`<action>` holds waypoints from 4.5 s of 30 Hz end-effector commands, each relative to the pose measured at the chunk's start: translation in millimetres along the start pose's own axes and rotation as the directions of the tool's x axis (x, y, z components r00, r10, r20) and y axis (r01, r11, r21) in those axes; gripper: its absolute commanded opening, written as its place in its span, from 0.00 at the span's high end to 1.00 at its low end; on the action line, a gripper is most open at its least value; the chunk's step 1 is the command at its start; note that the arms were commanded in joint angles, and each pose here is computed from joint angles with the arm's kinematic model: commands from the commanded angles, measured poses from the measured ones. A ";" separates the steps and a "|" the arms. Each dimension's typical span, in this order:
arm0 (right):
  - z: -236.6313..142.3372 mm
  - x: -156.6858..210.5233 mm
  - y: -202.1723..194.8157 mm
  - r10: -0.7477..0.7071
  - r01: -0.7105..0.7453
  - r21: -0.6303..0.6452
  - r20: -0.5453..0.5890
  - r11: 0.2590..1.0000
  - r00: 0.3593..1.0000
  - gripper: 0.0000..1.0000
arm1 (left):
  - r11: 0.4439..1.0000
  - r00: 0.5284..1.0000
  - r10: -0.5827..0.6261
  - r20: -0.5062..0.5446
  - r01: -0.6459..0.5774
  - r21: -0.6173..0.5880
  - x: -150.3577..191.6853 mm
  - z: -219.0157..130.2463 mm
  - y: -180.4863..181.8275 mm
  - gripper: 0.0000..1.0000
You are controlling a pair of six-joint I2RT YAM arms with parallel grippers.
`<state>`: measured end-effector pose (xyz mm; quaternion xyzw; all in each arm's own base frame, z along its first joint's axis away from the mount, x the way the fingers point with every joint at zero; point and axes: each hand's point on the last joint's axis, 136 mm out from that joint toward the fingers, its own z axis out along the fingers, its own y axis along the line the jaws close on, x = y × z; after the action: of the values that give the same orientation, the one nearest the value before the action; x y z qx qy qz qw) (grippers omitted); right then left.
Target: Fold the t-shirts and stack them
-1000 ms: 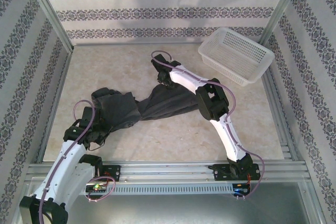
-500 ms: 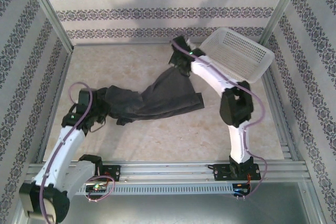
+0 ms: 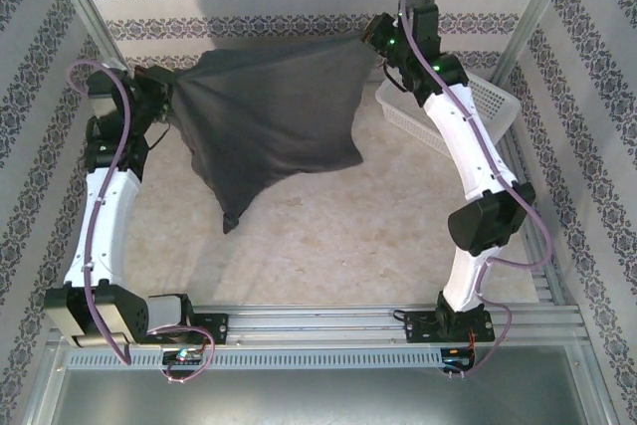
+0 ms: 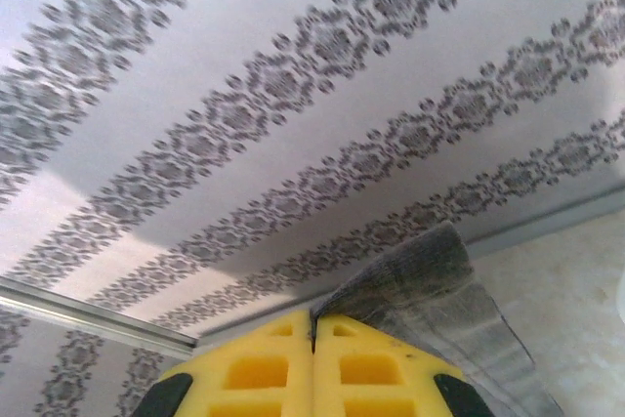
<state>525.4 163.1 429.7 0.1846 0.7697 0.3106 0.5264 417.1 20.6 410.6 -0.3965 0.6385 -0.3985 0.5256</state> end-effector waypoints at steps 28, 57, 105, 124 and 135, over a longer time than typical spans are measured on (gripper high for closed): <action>-47.3 -25.0 13.7 0.093 -0.082 -0.235 0.038 0.969 0.995 1.00 | 1.000 0.998 -0.012 0.056 0.011 0.020 -11.5 -3.3 22.3 1.00; -120.3 173.2 -197.1 0.217 -0.161 0.288 -0.177 0.944 0.960 0.34 | 0.871 0.977 -0.191 0.094 0.213 -0.443 88.4 -124.4 221.6 0.44; -65.3 264.2 -192.3 0.266 -0.113 0.314 -0.501 0.943 0.824 0.46 | 0.497 0.730 0.123 -0.672 -0.632 -0.595 167.1 56.8 314.4 0.55; -83.8 235.0 -218.3 0.265 -0.107 0.382 -0.387 0.918 0.883 0.48 | 0.597 0.810 0.061 -0.584 -0.498 -0.629 182.9 30.6 272.8 1.00; -74.4 207.9 -243.7 0.335 -0.177 0.450 -0.302 0.875 0.892 0.53 | 0.676 0.867 -0.096 -0.490 -0.304 -0.671 219.3 -64.0 231.9 1.00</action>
<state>382.1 92.1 136.8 0.3185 0.8749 0.2433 0.2718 332.0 -80.8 133.5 -0.3788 0.8880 -0.1578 0.2074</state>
